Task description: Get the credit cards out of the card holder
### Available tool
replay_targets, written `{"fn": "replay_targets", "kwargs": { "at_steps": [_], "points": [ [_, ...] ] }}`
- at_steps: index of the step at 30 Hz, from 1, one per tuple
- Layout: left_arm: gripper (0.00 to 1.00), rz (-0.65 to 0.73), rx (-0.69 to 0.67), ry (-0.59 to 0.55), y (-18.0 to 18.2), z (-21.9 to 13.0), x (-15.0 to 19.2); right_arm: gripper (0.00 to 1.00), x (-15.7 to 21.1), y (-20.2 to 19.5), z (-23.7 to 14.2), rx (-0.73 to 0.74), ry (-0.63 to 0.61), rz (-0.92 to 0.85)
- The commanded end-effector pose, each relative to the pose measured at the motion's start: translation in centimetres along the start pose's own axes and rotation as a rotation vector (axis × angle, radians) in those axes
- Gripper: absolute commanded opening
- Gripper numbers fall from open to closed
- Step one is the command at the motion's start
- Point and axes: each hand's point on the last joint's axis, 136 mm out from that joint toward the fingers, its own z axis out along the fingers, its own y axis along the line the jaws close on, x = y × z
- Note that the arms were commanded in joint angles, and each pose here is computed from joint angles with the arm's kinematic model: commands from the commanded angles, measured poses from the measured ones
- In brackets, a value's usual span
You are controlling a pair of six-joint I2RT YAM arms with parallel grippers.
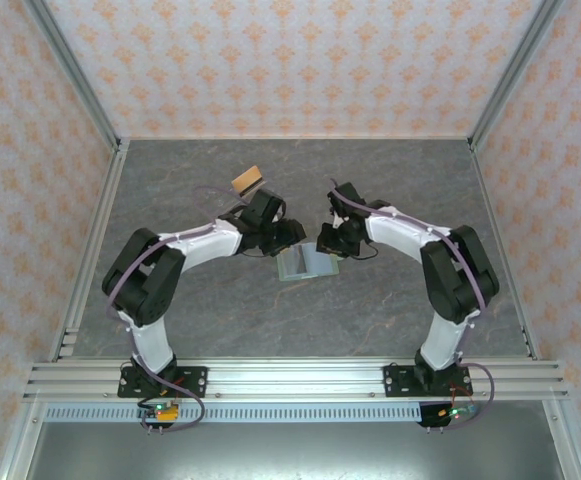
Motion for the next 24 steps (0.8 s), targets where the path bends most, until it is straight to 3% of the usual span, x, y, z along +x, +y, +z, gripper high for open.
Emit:
{"fn": "replay_targets", "kwargs": {
  "at_steps": [1, 7, 24],
  "points": [
    [0.54, 0.010, -0.139, -0.007, 3.4, -0.6, 0.7, 0.29, -0.2, 0.0, 0.4, 0.022, 0.024, -0.009],
    [0.54, 0.007, -0.123, 0.025, 3.4, 0.2, 1.3, 0.32, 0.1, -1.3, 1.7, 0.085, 0.050, -0.011],
    [0.43, 0.009, -0.080, 0.071, 2.6, 1.9, 1.8, 0.32, 0.7, -2.7, 2.9, 0.135, 0.081, -0.008]
  ]
}}
